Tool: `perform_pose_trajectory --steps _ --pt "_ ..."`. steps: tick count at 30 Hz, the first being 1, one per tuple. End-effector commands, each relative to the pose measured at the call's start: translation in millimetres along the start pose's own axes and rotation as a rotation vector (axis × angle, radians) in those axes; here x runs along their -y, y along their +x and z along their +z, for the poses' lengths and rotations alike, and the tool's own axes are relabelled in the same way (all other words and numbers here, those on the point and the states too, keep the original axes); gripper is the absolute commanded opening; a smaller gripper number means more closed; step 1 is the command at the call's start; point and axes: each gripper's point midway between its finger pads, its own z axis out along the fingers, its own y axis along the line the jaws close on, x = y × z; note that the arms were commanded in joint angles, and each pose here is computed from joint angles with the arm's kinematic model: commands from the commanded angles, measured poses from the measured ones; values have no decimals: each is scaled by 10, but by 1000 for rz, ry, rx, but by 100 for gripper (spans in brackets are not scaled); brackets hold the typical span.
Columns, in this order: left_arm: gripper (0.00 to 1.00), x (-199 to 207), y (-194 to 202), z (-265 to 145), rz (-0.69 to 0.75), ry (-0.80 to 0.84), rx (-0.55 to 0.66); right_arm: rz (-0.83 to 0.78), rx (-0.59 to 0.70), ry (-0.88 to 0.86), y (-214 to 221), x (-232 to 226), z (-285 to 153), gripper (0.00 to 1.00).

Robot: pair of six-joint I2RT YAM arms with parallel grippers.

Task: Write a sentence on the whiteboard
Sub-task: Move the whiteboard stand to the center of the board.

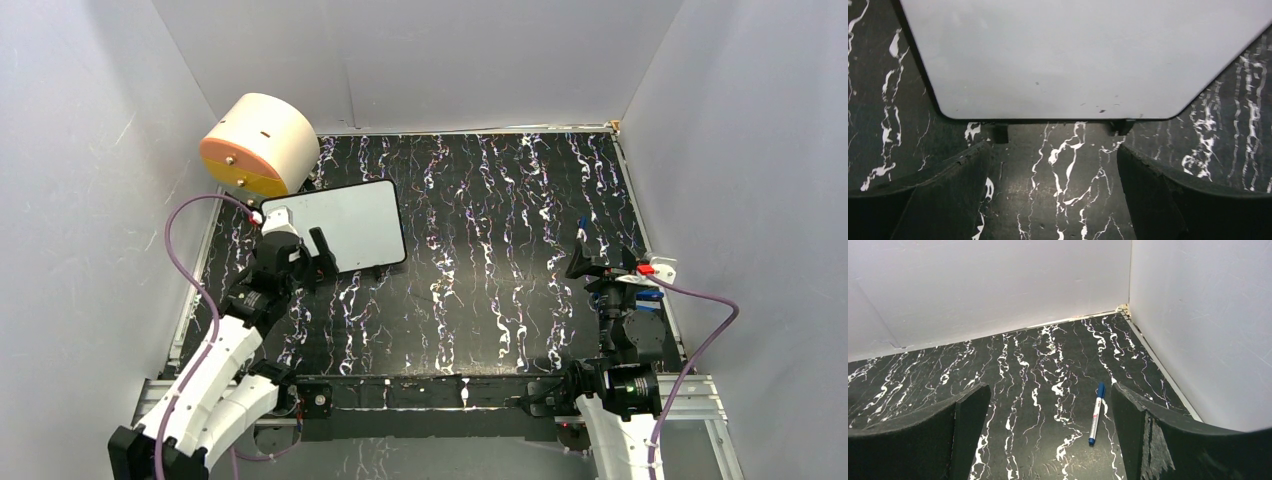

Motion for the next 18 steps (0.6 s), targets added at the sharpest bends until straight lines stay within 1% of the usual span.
perform_pose_trajectory --steps 1,4,7,10,18 --pt "93 -229 109 121 -83 -112 -48 36 64 -31 -222 -70 -33 99" --pt "91 -349 216 220 -118 -157 -109 42 61 -46 -223 -104 -39 99" --pt "88 -441 217 301 -139 -188 -116 49 56 -65 -216 -144 -45 99" --pt "81 -538 209 372 -149 -218 -125 56 52 -81 -224 -180 -57 99" --pt "64 -556 467 505 -145 -227 -238 71 45 -96 -234 -221 -74 99"
